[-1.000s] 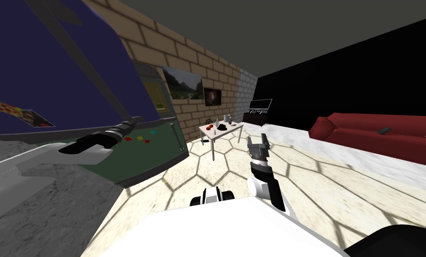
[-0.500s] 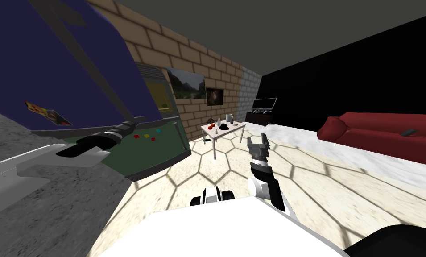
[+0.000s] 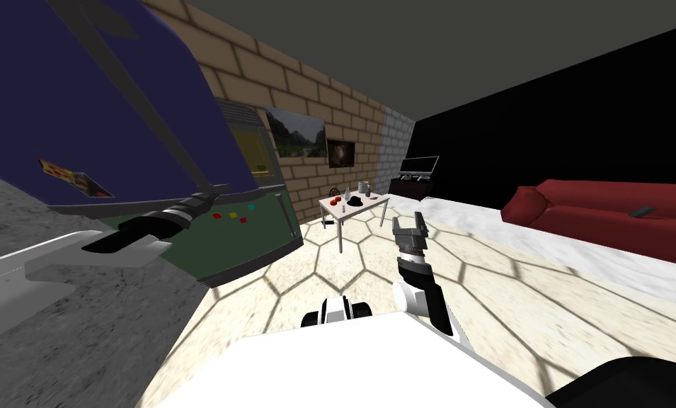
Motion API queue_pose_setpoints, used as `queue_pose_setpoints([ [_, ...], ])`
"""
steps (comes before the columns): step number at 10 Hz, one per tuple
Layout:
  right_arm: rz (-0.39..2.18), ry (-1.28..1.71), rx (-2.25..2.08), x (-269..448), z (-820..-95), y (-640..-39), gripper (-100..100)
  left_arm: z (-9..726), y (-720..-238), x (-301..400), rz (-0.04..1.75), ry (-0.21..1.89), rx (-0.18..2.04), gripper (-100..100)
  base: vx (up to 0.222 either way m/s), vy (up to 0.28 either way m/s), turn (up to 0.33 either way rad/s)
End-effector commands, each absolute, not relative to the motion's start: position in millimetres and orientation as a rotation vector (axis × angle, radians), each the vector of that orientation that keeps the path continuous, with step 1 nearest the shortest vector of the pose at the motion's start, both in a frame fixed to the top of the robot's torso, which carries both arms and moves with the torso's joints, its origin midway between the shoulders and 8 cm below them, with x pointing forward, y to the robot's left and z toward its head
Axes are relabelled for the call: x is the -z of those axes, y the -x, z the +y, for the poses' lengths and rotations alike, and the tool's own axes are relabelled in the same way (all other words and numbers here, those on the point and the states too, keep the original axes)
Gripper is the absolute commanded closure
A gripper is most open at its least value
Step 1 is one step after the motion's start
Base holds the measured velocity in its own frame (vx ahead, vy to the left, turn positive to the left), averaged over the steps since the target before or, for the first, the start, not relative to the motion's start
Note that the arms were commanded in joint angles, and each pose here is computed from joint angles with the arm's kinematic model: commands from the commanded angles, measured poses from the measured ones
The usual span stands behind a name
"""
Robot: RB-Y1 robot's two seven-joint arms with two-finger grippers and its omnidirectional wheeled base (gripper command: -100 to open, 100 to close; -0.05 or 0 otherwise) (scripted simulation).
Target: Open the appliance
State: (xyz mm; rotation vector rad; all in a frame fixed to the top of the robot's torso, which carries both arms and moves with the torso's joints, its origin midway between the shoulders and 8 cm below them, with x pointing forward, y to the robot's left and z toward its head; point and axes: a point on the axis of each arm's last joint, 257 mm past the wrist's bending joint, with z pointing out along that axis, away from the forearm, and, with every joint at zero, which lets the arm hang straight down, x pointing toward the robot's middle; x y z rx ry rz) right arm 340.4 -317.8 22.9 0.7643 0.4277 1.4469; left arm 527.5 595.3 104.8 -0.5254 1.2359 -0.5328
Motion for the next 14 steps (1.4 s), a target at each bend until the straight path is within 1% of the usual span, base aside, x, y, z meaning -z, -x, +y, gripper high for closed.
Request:
queue_pose_setpoints([
  [1, 0.428, -0.764, -1.447, -22.9, -317.8, -340.4, 0, 603.3, -523.3, -111.9, 1.244, 0.513, 0.533, 100, -0.041, 0.020, 0.228],
  [4, 0.428, -0.764, -1.447, -22.9, -317.8, -340.5, 0, 604.8, -518.0, -121.3, 1.224, 0.485, 0.568, 100, -0.049, 0.011, 0.028],
  [8, 0.428, -0.764, -1.447, -22.9, -317.8, -340.4, 0, 604.8, -518.0, -121.3, 1.224, 0.485, 0.568, 100, 0.008, -0.004, 0.008],
  [9, 0.428, -0.764, -1.447, -22.9, -317.8, -340.4, 0, 598.0, -517.2, -111.4, 1.265, 0.456, 0.602, 100, -0.046, 0.024, 0.233],
  [10, 0.428, -0.764, -1.447, -22.9, -317.8, -340.4, 0, 596.1, -515.1, -119.5, 1.260, 0.440, 0.621, 100, -0.066, 0.013, 0.109],
  [14, 0.428, -0.764, -1.447, -22.9, -317.8, -340.4, 0, 601.0, -511.6, -120.5, 1.252, 0.435, 0.627, 100, -0.017, 0.002, -0.007],
])
